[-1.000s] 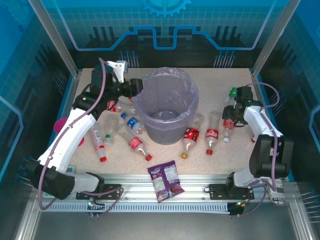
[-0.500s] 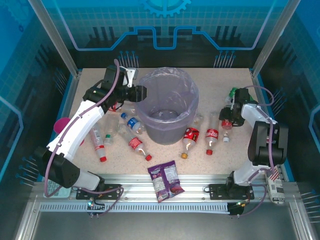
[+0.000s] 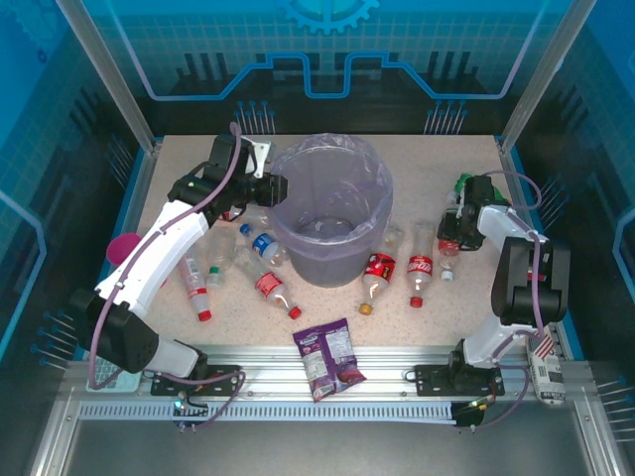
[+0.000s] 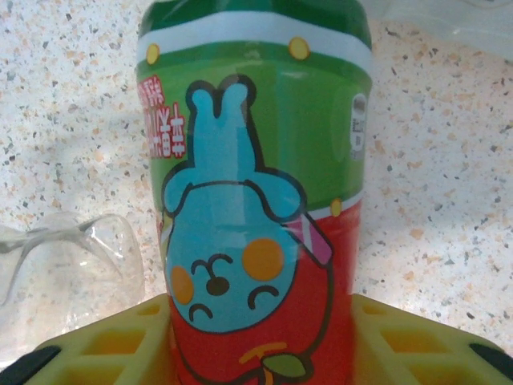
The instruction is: Put the plastic bottles in the bin
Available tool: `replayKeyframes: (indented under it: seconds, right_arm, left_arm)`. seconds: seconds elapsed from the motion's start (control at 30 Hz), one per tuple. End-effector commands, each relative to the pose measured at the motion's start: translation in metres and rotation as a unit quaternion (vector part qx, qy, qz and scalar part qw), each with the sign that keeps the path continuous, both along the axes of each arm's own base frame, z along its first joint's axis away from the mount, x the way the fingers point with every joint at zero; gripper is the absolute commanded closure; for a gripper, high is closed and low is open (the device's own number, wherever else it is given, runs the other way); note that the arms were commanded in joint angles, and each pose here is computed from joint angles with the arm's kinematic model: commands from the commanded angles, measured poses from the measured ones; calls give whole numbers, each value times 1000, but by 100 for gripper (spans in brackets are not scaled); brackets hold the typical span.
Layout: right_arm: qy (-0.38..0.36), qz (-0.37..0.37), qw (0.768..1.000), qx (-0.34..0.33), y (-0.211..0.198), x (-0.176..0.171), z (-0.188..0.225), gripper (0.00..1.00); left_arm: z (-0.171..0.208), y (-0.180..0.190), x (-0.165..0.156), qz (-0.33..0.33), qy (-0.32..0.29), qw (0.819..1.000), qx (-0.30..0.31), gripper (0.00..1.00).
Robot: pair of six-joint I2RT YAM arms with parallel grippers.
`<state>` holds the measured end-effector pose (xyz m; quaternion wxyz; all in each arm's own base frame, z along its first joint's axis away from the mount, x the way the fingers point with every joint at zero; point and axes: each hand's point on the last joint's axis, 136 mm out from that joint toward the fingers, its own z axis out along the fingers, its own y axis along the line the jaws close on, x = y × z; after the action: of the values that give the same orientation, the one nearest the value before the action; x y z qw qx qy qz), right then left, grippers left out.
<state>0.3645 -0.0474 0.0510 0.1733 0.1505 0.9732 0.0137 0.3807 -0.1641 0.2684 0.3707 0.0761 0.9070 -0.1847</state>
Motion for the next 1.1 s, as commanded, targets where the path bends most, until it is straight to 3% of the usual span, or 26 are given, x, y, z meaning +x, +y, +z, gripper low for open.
replayKeyframes:
  seconds: [0.0, 0.2, 0.37, 0.53, 0.7, 0.9, 1.07]
  right_arm:
    - [-11, -1, 1000, -8, -4, -4, 21, 57]
    - [-46, 26, 998, -22, 8, -6, 73, 59]
    - [-178, 72, 981, -19, 42, -8, 175, 60]
    - [-343, 153, 927, 24, 100, -24, 299, 62]
    - [-427, 237, 871, 49, 158, -41, 374, 63]
    - [-444, 340, 821, 115, 246, -36, 402, 63]
    - [-404, 399, 811, 138, 311, -18, 377, 63]
  left_arm:
    - [-2, 3, -1, 5, -2, 1000, 9, 60]
    - [-2, 5, 1, 11, -3, 1000, -5, 61]
    - [-5, 4, 1, 11, 0, 1000, -11, 63]
    - [-8, 5, 2, 10, 4, 1000, -9, 63]
    - [-11, 3, 2, 8, 7, 1000, -17, 65]
    - [-11, -1, 1, 2, 9, 999, -31, 66]
    - [-8, -2, 0, 3, 5, 999, -35, 66]
